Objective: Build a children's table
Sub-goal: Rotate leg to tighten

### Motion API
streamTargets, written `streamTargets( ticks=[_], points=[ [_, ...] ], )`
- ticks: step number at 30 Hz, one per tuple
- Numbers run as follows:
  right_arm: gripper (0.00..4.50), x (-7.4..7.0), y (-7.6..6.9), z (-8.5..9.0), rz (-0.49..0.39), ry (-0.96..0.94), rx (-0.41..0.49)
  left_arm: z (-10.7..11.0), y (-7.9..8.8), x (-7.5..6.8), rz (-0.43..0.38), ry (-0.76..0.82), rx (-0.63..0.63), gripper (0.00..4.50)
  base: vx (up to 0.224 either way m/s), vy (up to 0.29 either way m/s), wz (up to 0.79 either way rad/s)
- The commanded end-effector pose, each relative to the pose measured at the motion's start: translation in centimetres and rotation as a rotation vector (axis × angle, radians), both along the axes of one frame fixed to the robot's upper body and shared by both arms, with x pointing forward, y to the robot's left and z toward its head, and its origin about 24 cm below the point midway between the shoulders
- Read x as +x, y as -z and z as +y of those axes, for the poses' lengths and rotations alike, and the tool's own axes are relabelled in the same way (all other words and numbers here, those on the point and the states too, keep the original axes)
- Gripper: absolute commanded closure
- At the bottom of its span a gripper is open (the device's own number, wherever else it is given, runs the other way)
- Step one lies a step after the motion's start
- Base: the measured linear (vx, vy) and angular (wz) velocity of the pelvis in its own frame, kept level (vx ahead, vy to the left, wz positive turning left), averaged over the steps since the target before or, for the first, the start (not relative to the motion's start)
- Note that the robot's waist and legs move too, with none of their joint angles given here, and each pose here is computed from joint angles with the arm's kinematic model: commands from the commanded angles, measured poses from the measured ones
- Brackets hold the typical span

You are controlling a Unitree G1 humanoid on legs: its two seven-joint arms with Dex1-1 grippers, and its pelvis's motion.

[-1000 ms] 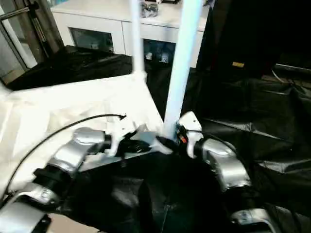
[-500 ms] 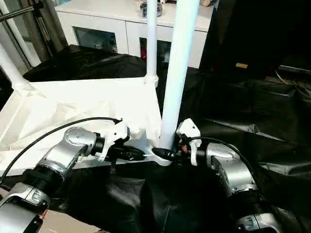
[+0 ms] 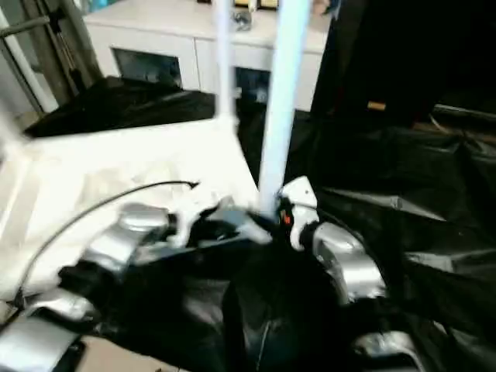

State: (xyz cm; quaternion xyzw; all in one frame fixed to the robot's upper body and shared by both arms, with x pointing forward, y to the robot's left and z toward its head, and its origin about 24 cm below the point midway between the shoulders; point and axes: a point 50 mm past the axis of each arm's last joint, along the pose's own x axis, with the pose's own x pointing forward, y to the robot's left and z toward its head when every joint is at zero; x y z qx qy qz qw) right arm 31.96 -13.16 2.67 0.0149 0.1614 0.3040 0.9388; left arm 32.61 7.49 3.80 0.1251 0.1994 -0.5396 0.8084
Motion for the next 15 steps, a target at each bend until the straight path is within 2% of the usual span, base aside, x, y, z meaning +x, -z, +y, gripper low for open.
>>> streamTargets(
  ticks=[1, 2, 3, 4, 7, 11, 12, 14, 15],
  points=[
    [2.12, -1.6, 3.7, 1.8, 0.183, 0.0, -0.055, -2.1, -0.6, 0.0, -0.015, 0.022, -0.032, 4.5, 0.0, 0.0, 0.0],
    [2.12, -1.5, 3.7, 2.2, 0.176, 0.005, -0.069, -2.3, -0.5, 0.0, -0.017, 0.025, -0.029, 4.5, 0.0, 0.0, 0.0],
    [1.77, -1.5, 3.7, 2.2, 0.176, 0.005, -0.069, -2.3, -0.5, 0.0, -0.017, 0.025, -0.029, 4.5, 0.0, 0.0, 0.0],
    [1.77, -1.5, 3.7, 2.6, 0.172, -0.013, -0.068, -2.4, -0.5, -0.1, -0.018, 0.033, -0.023, 4.5, 0.0, 0.0, 0.0],
    [1.4, -1.3, 3.4, 3.2, 0.166, -0.036, -0.04, -2.5, -0.4, -0.2, -0.017, 0.047, -0.013, 4.5, 0.0, 0.0, 0.0],
    [1.03, -1.0, 2.9, 2.8, 0.135, -0.07, -0.05, -1.9, -0.3, -0.3, -0.011, 0.073, -0.007, 4.5, 0.0, 0.0, 0.0],
    [0.97, -1.0, 2.5, 2.4, 0.103, -0.119, -0.055, -1.5, -0.4, -0.4, -0.008, 0.099, -0.008, 4.5, 0.0, 0.0, 0.0],
    [0.97, -1.0, 2.3, 2.3, 0.094, -0.14, -0.052, -1.4, -0.4, -0.4, -0.006, 0.108, -0.007, 4.5, 0.0, 0.0, 0.0],
    [0.97, -1.3, 1.8, 1.9, 0.07, -0.227, -0.038, -0.9, -0.5, -0.7, 0.001, 0.146, -0.009, 4.5, 0.0, 0.0, 0.0]
  ],
)
